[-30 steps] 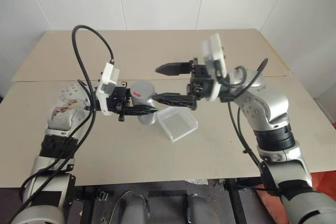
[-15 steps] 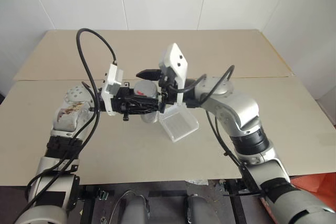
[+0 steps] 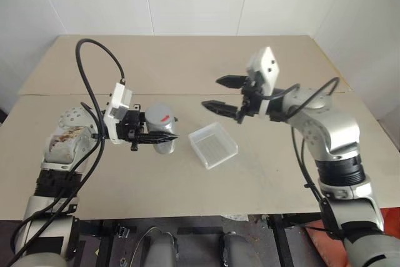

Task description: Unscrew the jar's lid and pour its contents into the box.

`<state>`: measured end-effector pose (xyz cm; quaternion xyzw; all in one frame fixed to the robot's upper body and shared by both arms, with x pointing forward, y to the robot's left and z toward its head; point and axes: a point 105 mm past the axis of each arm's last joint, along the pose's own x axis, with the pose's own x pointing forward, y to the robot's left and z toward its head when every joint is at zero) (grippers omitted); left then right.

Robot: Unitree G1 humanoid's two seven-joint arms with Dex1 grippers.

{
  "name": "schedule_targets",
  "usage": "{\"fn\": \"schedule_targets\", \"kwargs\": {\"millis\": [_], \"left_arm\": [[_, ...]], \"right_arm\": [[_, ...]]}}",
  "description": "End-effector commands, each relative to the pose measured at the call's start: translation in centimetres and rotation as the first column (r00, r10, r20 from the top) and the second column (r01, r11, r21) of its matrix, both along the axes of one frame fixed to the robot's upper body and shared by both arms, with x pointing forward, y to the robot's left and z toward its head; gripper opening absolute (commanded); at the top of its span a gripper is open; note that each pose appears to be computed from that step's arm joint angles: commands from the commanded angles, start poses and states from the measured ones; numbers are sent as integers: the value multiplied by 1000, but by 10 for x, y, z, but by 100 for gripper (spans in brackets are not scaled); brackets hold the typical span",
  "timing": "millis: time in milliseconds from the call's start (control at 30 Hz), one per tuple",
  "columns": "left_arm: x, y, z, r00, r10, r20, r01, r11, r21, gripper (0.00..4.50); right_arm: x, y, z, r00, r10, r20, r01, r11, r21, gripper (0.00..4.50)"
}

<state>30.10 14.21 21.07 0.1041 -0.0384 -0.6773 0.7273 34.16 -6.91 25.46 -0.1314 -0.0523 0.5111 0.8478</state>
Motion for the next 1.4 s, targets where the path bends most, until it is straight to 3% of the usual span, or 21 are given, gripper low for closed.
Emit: {"fn": "schedule_targets", "kwargs": {"millis": [33, 300, 667, 867, 1133, 1400], "left_arm": [[-5, 0, 12, 999, -16, 52, 17, 1000, -14, 195], [7, -19, 10, 998, -25, 52, 27, 999, -46, 195], [10, -29, 13, 996, -56, 67, 60, 996, -62, 195], [10, -22, 14, 997, -40, 70, 44, 997, -58, 195], [2, -9, 13, 998, -24, 59, 27, 999, -43, 195], [2, -6, 13, 998, -7, 62, 10, 999, -40, 195]], "right_arm": [[-12, -2, 19, 996, 37, 78, -39, 999, 29, 448], [-62, 49, 30, 949, 303, 90, -309, 949, 57, 448], [-42, 90, 24, 970, 232, 74, -233, 972, 14, 448], [-31, 79, 20, 981, 187, 48, -189, 982, 22, 448], [-17, 23, 24, 996, 66, 65, -69, 997, 39, 448], [-23, 11, 25, 995, 54, 81, -57, 998, 33, 448]]}}
